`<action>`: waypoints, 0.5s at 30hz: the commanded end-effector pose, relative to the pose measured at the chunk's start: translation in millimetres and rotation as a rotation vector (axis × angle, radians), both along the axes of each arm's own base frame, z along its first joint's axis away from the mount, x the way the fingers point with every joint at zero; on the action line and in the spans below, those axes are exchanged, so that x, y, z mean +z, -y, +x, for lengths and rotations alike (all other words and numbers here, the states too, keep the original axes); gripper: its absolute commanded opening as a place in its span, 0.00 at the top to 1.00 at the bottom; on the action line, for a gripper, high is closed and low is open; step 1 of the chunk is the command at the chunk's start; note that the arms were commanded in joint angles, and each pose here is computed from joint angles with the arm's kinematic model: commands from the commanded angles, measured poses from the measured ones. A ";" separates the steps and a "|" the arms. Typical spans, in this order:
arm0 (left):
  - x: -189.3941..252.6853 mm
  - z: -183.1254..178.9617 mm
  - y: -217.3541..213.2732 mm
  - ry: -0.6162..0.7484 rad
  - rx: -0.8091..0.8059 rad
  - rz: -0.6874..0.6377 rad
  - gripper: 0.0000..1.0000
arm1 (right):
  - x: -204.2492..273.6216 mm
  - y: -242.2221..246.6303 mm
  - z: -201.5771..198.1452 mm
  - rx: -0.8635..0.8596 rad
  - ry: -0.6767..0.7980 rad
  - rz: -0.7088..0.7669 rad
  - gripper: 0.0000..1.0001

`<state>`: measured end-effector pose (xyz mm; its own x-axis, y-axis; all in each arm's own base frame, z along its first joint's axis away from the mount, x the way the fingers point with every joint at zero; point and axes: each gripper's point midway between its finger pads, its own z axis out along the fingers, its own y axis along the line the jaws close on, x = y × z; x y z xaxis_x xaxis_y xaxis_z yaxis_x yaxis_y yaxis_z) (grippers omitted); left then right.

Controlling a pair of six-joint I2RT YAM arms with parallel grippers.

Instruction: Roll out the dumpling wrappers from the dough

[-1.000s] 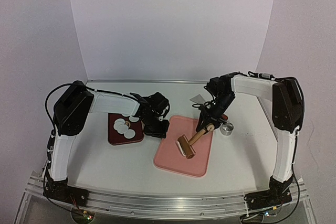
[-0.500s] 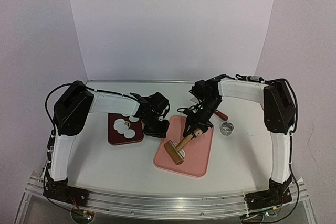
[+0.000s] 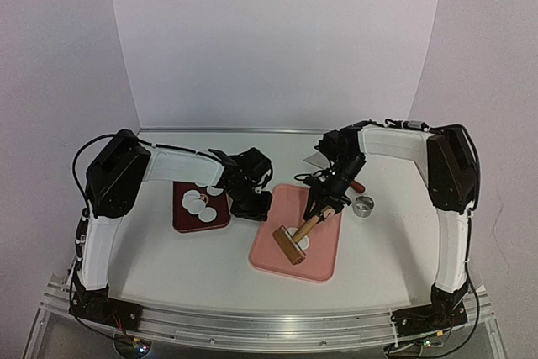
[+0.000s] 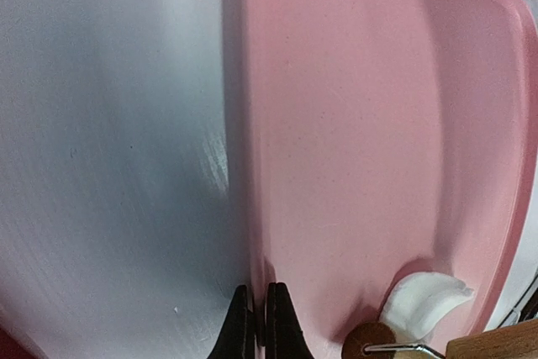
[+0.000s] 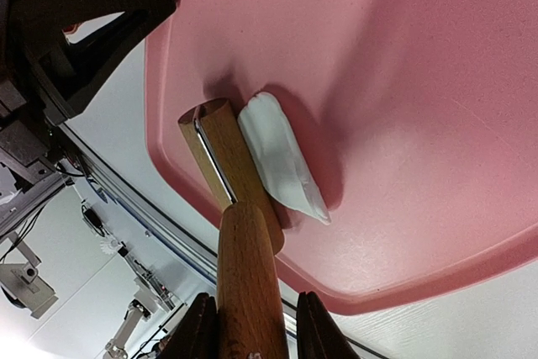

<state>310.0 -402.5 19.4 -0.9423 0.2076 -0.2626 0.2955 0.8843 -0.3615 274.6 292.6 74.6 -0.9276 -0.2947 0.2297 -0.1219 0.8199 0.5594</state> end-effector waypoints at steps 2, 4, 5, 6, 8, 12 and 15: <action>11.3 9.3 4.4 0.040 0.012 -0.010 1.00 | -20.3 54.2 7.9 0.064 0.081 -0.235 1.00; 11.7 10.1 5.0 0.041 0.011 -0.010 1.00 | 6.6 38.6 8.6 0.065 0.105 -0.123 1.00; 11.9 10.3 5.6 0.042 0.010 -0.011 1.00 | 20.8 29.9 6.5 0.063 0.104 -0.058 1.00; 12.1 10.3 5.9 0.042 0.009 -0.012 1.00 | 37.9 23.5 5.8 0.060 0.121 -0.004 1.00; 11.4 9.8 5.3 0.041 0.009 -0.011 1.00 | 67.4 14.2 3.1 0.044 0.141 0.082 1.00; 12.3 8.9 4.3 0.043 0.007 -0.013 1.00 | 101.4 12.6 1.1 -0.008 0.176 0.131 1.00; 13.2 8.9 4.2 0.044 0.005 -0.014 1.00 | 99.8 22.1 5.2 -0.057 0.190 0.082 1.00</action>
